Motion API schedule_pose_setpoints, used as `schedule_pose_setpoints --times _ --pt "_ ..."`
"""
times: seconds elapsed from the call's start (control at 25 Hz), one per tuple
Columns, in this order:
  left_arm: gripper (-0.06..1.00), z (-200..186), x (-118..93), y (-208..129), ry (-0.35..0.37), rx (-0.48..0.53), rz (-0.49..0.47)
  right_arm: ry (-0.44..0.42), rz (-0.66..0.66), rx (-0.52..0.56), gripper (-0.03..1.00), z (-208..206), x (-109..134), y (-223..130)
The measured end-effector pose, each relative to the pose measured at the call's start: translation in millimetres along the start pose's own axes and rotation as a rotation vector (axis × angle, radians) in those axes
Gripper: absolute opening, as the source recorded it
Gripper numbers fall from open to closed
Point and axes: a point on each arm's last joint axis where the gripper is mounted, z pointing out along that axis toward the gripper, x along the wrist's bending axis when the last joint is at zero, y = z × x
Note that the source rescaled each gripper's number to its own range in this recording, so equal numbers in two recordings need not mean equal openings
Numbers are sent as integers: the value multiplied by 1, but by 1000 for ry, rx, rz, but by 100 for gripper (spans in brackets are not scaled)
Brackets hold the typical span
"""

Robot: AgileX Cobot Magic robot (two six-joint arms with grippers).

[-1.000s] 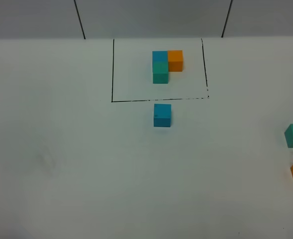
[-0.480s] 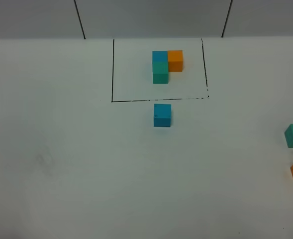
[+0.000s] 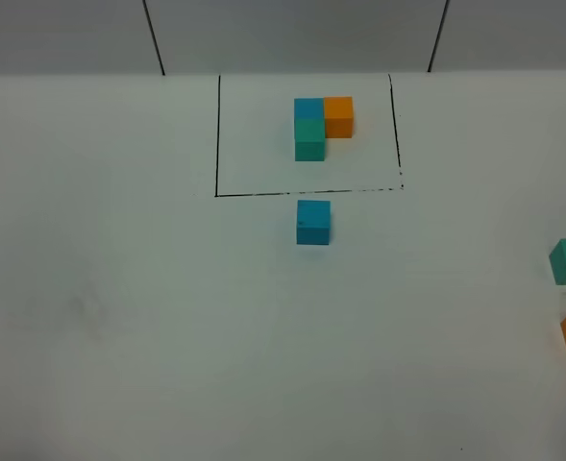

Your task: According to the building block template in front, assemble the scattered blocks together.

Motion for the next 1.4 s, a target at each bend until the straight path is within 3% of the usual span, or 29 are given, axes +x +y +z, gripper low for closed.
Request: schedule_pose_setpoints --times 0.16,0.28,0.44,0.8,1.4 --pt "68 0 0 0 0 0 0 -44 10 177 99 39 -1 23" --pt "68 0 0 0 0 0 0 -99 -12 318 100 73 -5 37" --pt "68 0 0 0 0 0 0 -164 -67 425 100 107 -9 60" --pt "68 0 0 0 0 0 0 -148 -33 618 100 186 -24 91" --pt "68 0 0 0 0 0 -1 -95 -71 653 100 257 -39 74"
